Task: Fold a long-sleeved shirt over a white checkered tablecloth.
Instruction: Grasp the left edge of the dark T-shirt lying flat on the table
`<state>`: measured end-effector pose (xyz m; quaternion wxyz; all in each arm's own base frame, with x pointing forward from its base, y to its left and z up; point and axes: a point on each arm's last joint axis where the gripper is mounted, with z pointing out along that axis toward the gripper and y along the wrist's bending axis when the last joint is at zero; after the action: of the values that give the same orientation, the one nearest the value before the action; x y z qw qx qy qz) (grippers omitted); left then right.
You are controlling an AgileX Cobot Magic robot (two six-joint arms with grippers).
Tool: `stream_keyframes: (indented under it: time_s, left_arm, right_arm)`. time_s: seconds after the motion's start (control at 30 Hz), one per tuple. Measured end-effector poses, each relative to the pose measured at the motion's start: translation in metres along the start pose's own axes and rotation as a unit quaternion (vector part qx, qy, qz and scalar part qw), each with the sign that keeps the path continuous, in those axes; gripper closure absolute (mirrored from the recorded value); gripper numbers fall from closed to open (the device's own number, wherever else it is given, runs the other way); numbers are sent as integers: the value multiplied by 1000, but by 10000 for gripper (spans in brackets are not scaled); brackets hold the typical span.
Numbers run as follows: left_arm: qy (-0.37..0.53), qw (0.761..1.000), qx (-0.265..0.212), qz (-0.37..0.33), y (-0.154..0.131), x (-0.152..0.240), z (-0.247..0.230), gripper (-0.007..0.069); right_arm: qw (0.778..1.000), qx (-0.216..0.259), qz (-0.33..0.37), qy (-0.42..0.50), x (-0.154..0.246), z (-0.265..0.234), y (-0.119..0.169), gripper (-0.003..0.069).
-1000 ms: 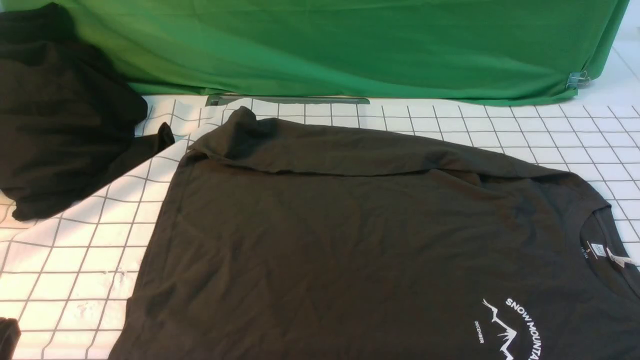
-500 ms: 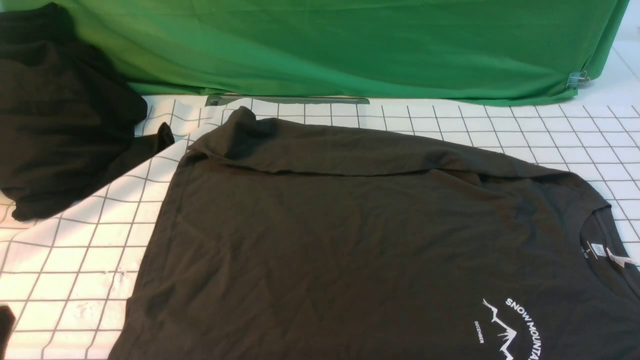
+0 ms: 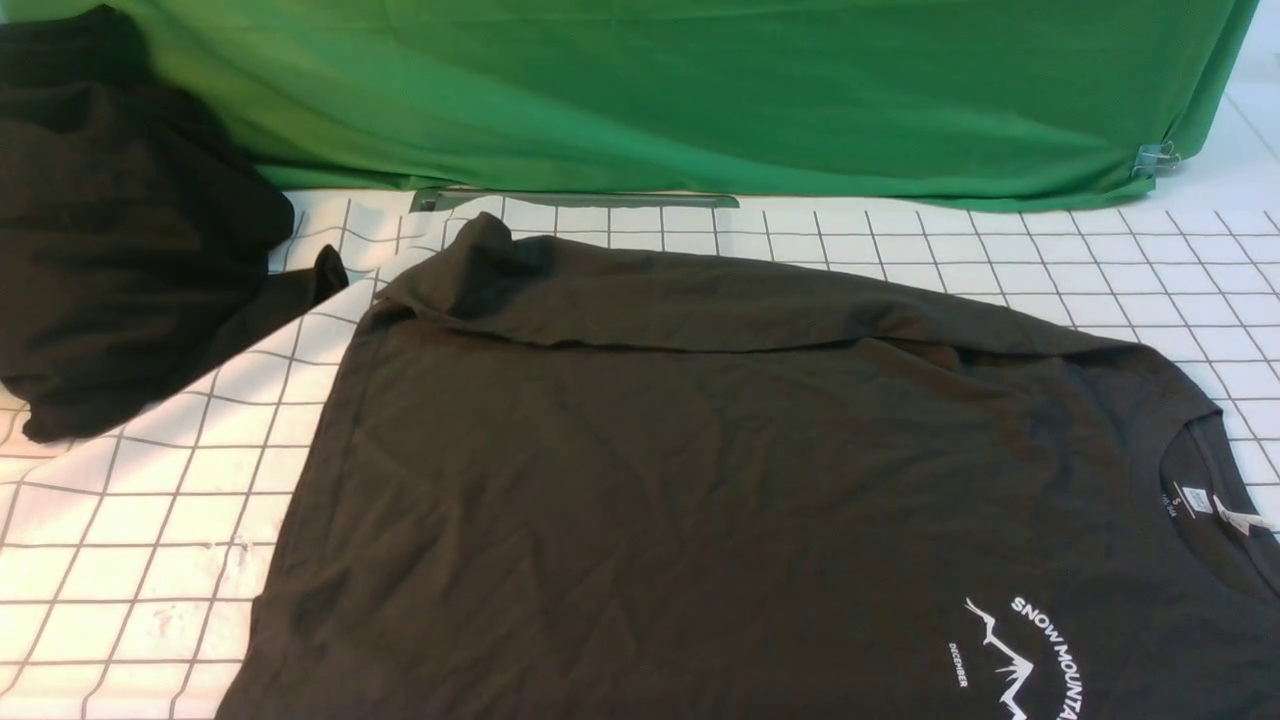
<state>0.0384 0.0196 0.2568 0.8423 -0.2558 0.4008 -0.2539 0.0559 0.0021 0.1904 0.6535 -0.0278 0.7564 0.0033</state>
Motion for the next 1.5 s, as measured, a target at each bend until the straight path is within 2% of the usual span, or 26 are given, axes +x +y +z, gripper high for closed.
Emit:
stream_keyframes:
  time_s: [0.1, 0.13, 0.17, 0.23, 0.27, 0.3, 0.33, 0.4, 0.47, 0.5, 0.53, 0.57, 0.6, 0.63, 0.73, 0.77, 0.8, 0.83, 0.87, 0.93, 1.0, 1.03, 1.2, 1.3, 1.37, 1.5]
  left_arm:
    - [19, 999, 32, -36, -28, -18, 13, 623]
    - [61, 997, 30, -32, -44, -25, 23, 623]
    - [90, 995, 25, -19, -55, -30, 29, 623]
    - [179, 983, -14, 30, -76, -39, 53, 623]
    - [200, 979, -27, 37, -75, -37, 55, 623]
    - [276, 955, -62, 91, -81, -35, 71, 623]
    - [288, 950, -67, 98, -83, -35, 77, 623]
    - [429, 879, -117, 172, -79, -19, 99, 623]
    - [545, 798, -151, 208, -67, 4, 115, 623]
    - [600, 752, -164, 216, -56, 22, 124, 623]
    - [609, 743, -171, 220, -54, 23, 122, 623]
    - [670, 689, -177, 214, -41, 43, 126, 623]
    - [685, 674, -179, 212, -37, 49, 127, 623]
    - [736, 622, -184, 196, -22, 71, 126, 624]
    - [800, 540, -182, 188, -5, 105, 111, 631]
    - [812, 521, -178, 195, -5, 113, 105, 631]
    - [812, 521, -175, 196, -6, 114, 104, 631]
    - [827, 493, -163, 216, -10, 128, 91, 631]
    - [826, 493, -166, 216, -9, 128, 91, 631]
    - [832, 476, -149, 245, -19, 144, 74, 631]
    - [832, 469, -135, 265, -22, 150, 68, 631]
    - [830, 463, -120, 288, -24, 156, 62, 631]
    - [826, 455, -108, 315, -17, 170, 54, 592]
    - [826, 448, -116, 323, -11, 177, 52, 531]
    - [828, 439, -128, 325, -5, 187, 50, 428]
    - [833, 426, -135, 326, 2, 197, 47, 286]
  right_arm:
    - [992, -13, 113, -50, -9, 0, 1, 412]
    - [978, -21, 186, -88, -16, -1, 1, 412]
    - [970, -24, 214, -109, -20, -2, 0, 412]
    - [943, -36, 292, -157, -29, -5, -2, 412]
    - [938, -38, 302, -165, -30, -5, -3, 412]
    - [926, -44, 324, -191, -35, -7, -4, 412]
    - [924, -44, 326, -194, -35, -7, -4, 412]
    - [916, -48, 332, -219, -39, -9, -5, 412]
    - [915, -48, 330, -228, -41, -10, -6, 412]
    - [912, -49, 333, -234, -42, -10, -6, 412]
    - [910, -50, 336, -236, -42, -11, -6, 412]
    - [903, -54, 350, -244, -43, -11, -7, 412]
    - [900, -56, 355, -244, -44, -11, -7, 412]
    - [898, -63, 369, -230, -43, -11, -5, 412]
    - [932, -76, 330, -127, -59, -14, 2, 459]
    - [943, -82, 307, -96, -66, -16, 4, 499]
    - [949, -80, 294, -78, -66, -16, 5, 509]
    - [965, -92, 245, -15, -81, -17, 8, 594]
    - [966, -95, 239, -7, -87, -17, 8, 594]
    - [973, -124, 165, 105, -107, -9, 17, 643]
    - [970, -138, 138, 143, -117, -2, 21, 648]
    - [964, -155, 93, 195, -126, 8, 28, 650]
    - [945, -192, 36, 261, -135, 31, 47, 651]
    - [938, -204, 22, 279, -133, 40, 55, 651]
    - [934, -214, 14, 287, -131, 44, 61, 651]
    - [936, -220, 20, 273, -133, 46, 64, 648]
